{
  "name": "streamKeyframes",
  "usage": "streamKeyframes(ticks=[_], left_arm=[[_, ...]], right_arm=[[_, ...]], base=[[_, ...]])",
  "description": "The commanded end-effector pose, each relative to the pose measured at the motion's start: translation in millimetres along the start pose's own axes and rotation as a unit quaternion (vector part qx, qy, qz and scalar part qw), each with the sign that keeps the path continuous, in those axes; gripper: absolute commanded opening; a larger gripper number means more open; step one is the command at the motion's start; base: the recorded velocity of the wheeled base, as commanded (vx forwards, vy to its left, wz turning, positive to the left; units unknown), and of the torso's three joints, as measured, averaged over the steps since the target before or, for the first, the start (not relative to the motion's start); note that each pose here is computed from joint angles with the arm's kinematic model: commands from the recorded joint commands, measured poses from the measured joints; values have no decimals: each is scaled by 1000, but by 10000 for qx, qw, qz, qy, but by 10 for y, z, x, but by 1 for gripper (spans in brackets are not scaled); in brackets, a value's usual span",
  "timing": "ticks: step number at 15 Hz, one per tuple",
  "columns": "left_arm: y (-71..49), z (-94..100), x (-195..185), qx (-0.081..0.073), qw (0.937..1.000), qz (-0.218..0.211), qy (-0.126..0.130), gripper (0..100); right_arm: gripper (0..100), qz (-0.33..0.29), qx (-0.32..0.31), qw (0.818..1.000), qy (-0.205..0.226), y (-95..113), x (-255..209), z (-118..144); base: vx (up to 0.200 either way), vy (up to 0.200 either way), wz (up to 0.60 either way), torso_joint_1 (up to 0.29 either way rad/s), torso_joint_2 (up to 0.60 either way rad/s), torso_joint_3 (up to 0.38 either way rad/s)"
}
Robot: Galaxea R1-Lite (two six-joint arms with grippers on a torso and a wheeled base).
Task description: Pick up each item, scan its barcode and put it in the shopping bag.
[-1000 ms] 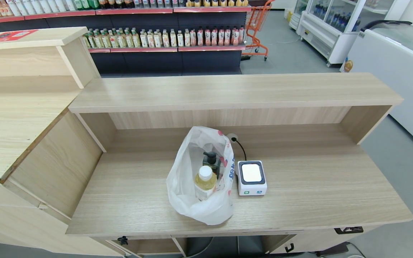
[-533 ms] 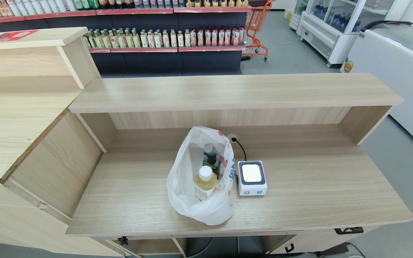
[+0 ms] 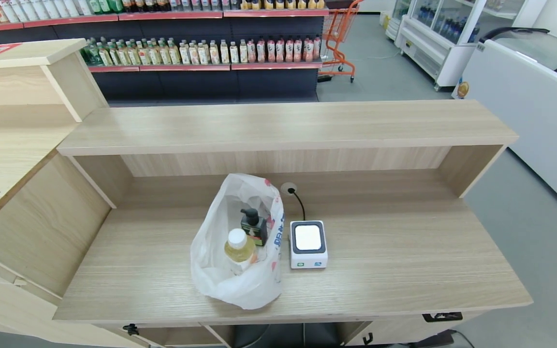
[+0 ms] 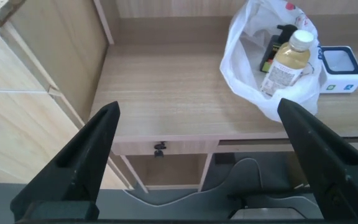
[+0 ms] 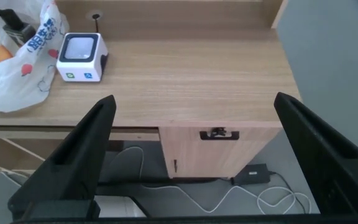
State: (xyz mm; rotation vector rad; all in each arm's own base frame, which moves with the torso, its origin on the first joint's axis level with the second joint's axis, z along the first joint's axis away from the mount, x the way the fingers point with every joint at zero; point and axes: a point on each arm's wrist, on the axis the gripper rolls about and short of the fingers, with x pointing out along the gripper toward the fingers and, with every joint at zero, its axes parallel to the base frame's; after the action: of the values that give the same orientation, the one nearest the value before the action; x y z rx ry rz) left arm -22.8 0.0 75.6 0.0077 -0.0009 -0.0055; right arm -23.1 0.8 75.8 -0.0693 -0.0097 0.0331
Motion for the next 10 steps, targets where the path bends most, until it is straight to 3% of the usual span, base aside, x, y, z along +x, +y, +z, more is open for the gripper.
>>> streamKeyframes(ticks=[1, 3, 10], left_arm=[[0, 1, 1, -15, 10000, 5, 4, 100], [0, 1, 1, 8, 10000, 5, 4, 100], [0, 1, 1, 8, 10000, 5, 4, 100]], right_arm=[[100, 3, 1, 10000, 19, 0, 3, 1], [100, 3, 1, 10000, 19, 0, 3, 1], [100, 3, -6, 10000, 19, 0, 3, 1]], base=[[0, 0, 0, 0, 0, 0], [0, 0, 0, 0, 0, 0], [200, 0, 0, 4, 0, -2]])
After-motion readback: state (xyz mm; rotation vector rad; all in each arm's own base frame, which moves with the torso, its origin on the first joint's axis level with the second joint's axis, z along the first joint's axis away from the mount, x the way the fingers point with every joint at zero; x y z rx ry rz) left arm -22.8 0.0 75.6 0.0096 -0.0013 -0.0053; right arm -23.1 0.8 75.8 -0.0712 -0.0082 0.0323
